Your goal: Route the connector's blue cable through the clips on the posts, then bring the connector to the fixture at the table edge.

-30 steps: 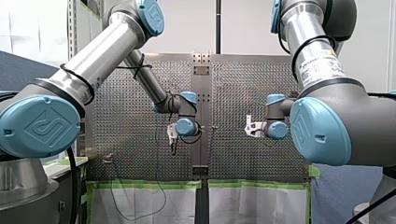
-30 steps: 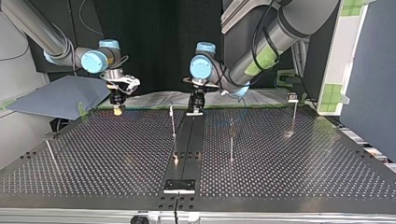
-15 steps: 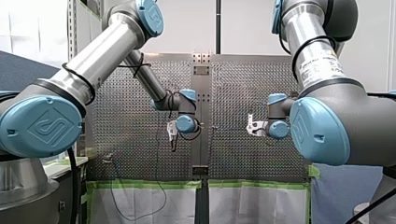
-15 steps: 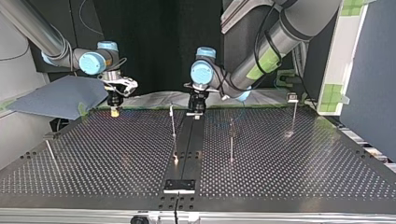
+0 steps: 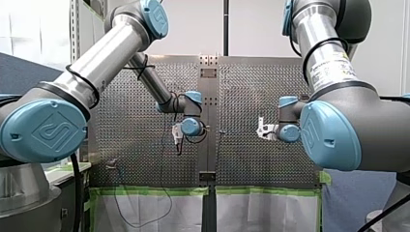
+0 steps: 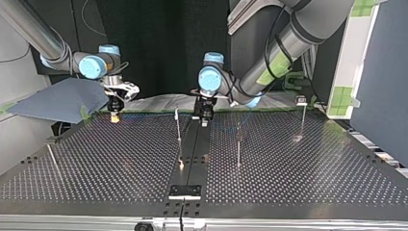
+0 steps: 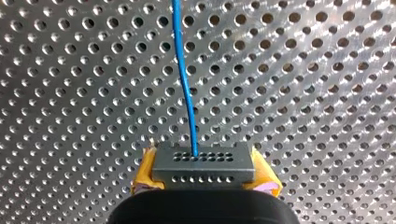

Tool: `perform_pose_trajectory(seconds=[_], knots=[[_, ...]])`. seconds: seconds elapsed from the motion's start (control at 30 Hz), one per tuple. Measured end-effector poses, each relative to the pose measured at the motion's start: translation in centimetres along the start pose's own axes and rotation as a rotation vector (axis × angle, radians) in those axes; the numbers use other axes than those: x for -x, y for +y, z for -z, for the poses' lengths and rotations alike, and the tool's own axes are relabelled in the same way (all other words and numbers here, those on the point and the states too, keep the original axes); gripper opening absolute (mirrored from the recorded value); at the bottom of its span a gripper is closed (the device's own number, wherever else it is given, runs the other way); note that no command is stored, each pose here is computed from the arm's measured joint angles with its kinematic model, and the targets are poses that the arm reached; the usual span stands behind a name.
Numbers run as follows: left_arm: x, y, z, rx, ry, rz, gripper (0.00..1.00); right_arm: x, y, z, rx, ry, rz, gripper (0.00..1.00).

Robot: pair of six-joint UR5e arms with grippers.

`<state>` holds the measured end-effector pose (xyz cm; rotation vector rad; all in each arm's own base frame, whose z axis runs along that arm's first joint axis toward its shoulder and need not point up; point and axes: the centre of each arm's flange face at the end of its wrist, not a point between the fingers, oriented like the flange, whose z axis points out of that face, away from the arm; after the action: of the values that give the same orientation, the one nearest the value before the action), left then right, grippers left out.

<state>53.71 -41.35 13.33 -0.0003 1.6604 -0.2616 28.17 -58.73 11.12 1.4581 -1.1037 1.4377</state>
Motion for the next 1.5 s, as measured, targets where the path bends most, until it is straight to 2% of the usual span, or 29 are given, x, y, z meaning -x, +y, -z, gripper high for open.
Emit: perform_pose_trajectory(seconds=[0.13,0.37,0.43,0.47,0.5,0.53,0.57,0.6,0.63,0.67,0.73,0.87,0.9,1.1,1.27,1.5], knots=[[0.1,0.4,-0.2,0.004,-0.001,0.001,0.00,0.1,0.4,-0.3,0.016,0.001,-0.001,0.00],[0.2,0.7,-0.4,0.004,0.001,0.000,0.00,0.5,0.6,-0.5,0.021,-0.004,-0.001,0.00],[0.2,0.6,-0.4,-0.001,0.004,-0.001,0.16,0.5,0.5,-0.5,0.021,-0.005,0.000,0.00],[0.1,0.5,-0.4,-0.006,0.007,-0.003,0.16,0.5,0.5,-0.5,0.020,-0.005,0.000,0.00],[0.1,0.4,-0.3,-0.010,0.008,-0.005,0.32,0.5,0.5,-0.5,0.019,-0.006,0.001,0.00],[0.1,0.3,-0.3,-0.016,0.009,-0.008,0.43,0.5,0.5,-0.5,0.019,-0.006,0.001,0.00],[0.0,0.1,-0.2,-0.026,0.011,-0.012,0.43,0.5,0.5,-0.5,0.018,-0.006,0.002,0.00],[0.0,-0.1,-0.1,-0.035,0.012,-0.014,0.53,0.5,0.4,-0.5,0.017,-0.006,0.002,0.00],[0.0,-0.3,-0.1,-0.045,0.014,-0.016,0.69,0.5,0.4,-0.5,0.016,-0.006,0.002,0.00],[-0.1,-0.5,0.0,-0.058,0.017,-0.018,0.69,0.6,0.4,-0.5,0.015,-0.006,0.003,0.00],[-0.2,-0.8,0.1,-0.076,0.025,-0.021,0.82,0.6,0.3,-0.5,0.014,-0.006,0.003,0.00],[-0.5,-1.2,0.5,-0.109,0.050,-0.026,0.89,0.6,0.2,-0.5,0.012,-0.007,0.003,0.00],[-0.5,-1.3,0.5,-0.118,0.056,-0.026,1.00,0.6,0.2,-0.5,0.012,-0.007,0.004,0.00],[-1.0,-2.0,1.2,-0.158,0.099,-0.038,1.00,0.6,0.1,-0.4,0.008,-0.010,0.004,0.00],[-1.4,-2.6,2.0,-0.169,0.131,-0.052,1.00,0.7,-0.1,-0.4,0.005,-0.013,0.004,0.00],[-1.9,-3.2,2.8,-0.167,0.145,-0.061,1.00,0.8,-0.2,-0.3,0.004,-0.020,0.003,0.00]])
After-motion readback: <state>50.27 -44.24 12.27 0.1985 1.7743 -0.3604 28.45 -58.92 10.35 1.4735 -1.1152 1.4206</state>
